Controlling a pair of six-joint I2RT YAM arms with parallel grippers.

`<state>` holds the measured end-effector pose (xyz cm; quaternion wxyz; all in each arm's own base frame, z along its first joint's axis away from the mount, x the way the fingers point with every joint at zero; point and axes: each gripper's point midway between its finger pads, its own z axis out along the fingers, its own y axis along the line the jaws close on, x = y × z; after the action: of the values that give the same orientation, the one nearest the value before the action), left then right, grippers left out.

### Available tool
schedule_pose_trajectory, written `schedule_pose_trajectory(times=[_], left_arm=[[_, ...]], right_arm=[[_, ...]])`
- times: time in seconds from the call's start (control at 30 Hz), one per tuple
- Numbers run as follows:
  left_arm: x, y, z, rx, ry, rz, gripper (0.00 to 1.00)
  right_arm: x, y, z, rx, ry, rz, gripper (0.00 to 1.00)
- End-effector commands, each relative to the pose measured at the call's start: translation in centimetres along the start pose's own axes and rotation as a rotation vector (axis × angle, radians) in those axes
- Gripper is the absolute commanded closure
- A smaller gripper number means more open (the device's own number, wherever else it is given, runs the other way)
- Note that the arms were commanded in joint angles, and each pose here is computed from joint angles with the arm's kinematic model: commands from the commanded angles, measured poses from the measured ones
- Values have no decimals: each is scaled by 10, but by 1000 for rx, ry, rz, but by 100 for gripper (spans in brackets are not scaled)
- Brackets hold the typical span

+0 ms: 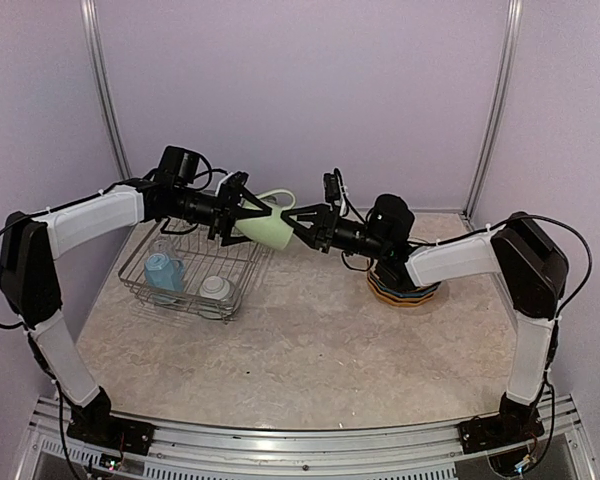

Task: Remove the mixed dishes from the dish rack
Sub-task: Pass from the left arm to the right, then place the cup at the center of the board.

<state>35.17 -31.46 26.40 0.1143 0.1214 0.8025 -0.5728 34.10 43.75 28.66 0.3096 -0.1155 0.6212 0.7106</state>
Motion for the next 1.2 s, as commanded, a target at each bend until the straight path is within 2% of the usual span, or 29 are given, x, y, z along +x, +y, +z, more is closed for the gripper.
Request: schedule_pose_trajectory(times=[0.0, 0.13, 0.2, 0.3, 0.4, 0.53, 0.6, 0.63, 0.8, 0.93, 1.17], left_arm=[[4, -31, 2, 75, 29, 101, 67], [14, -35, 13, 101, 74, 106, 67], [19, -37, 20, 103, 93, 117, 66], [21, -35, 23, 100, 106, 103, 65], [20, -31, 23, 90, 103, 103, 59], [14, -25, 15, 66, 79, 92, 30], [10, -25, 10, 58, 62, 94, 8], [9, -25, 6, 48, 49, 107, 2], [-4, -23, -14, -45, -25, 154, 1], [-18, -8, -35, -192, -115, 161, 1], [-37, 9, -71, -363, -241, 163, 1]], right_arm=[[3, 14, -2, -68, -14, -23, 71], [0, 25, -5, -96, -25, -46, 72], [-1, 31, -5, -116, -28, -48, 81], [-1, 40, -9, -153, -29, -61, 100], [1, 41, -15, -152, -43, -54, 100], [2, 37, -25, -93, -57, -90, 100], [2, 29, -28, -33, -52, -112, 100], [1, 27, -31, -6, -52, -124, 100], [7, -11, -44, 229, -8, -178, 100], [7, -36, -59, 420, 32, -240, 100], [2, -90, -96, 873, 182, -312, 100]])
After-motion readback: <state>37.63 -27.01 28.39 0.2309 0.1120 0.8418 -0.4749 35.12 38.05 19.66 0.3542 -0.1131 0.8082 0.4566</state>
